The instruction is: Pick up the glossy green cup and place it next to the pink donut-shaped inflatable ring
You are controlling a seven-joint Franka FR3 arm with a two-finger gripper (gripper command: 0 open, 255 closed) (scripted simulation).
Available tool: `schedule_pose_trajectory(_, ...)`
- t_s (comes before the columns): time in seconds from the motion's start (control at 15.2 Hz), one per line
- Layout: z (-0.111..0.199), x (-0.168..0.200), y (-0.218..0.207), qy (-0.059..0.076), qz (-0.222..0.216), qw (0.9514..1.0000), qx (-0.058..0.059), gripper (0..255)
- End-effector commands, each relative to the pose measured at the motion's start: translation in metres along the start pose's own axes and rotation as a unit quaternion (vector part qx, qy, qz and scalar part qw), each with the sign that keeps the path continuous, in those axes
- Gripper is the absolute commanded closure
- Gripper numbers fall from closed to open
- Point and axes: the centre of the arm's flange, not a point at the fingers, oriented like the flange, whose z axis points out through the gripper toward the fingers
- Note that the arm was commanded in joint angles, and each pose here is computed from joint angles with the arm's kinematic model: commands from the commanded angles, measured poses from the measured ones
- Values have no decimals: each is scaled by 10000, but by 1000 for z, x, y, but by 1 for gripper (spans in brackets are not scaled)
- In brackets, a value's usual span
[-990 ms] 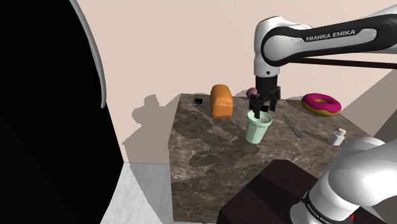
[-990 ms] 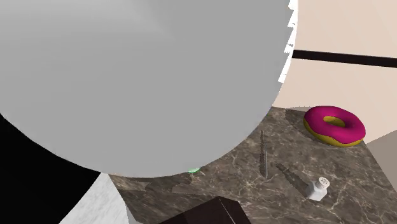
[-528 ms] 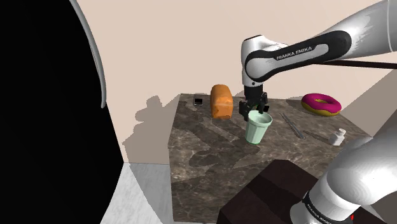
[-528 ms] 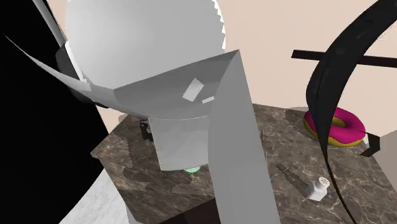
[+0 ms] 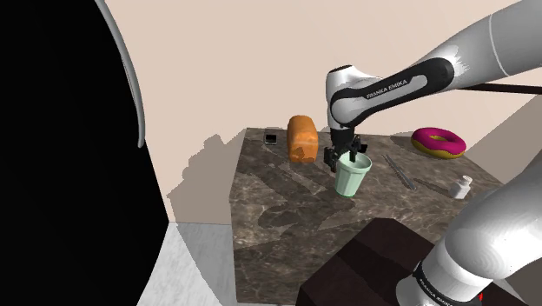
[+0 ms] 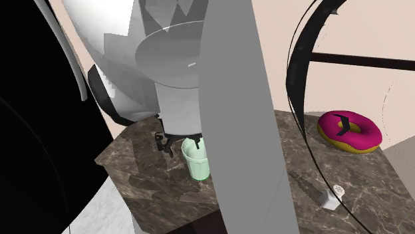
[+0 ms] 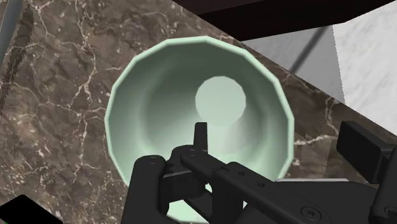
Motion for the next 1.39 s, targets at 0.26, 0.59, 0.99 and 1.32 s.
schedule_pose_trajectory(0.26, 13, 0, -1, 3, 0, 10000, 0, 0)
schedule_pose_trajectory(0.59, 13, 0, -1, 3, 0, 10000, 0, 255)
schedule_pose_trajectory(0.99, 13, 0, -1, 3, 0, 10000, 0, 255)
schedule_pose_trajectory(1.32, 3, -1, 1, 3, 0, 10000, 0, 255)
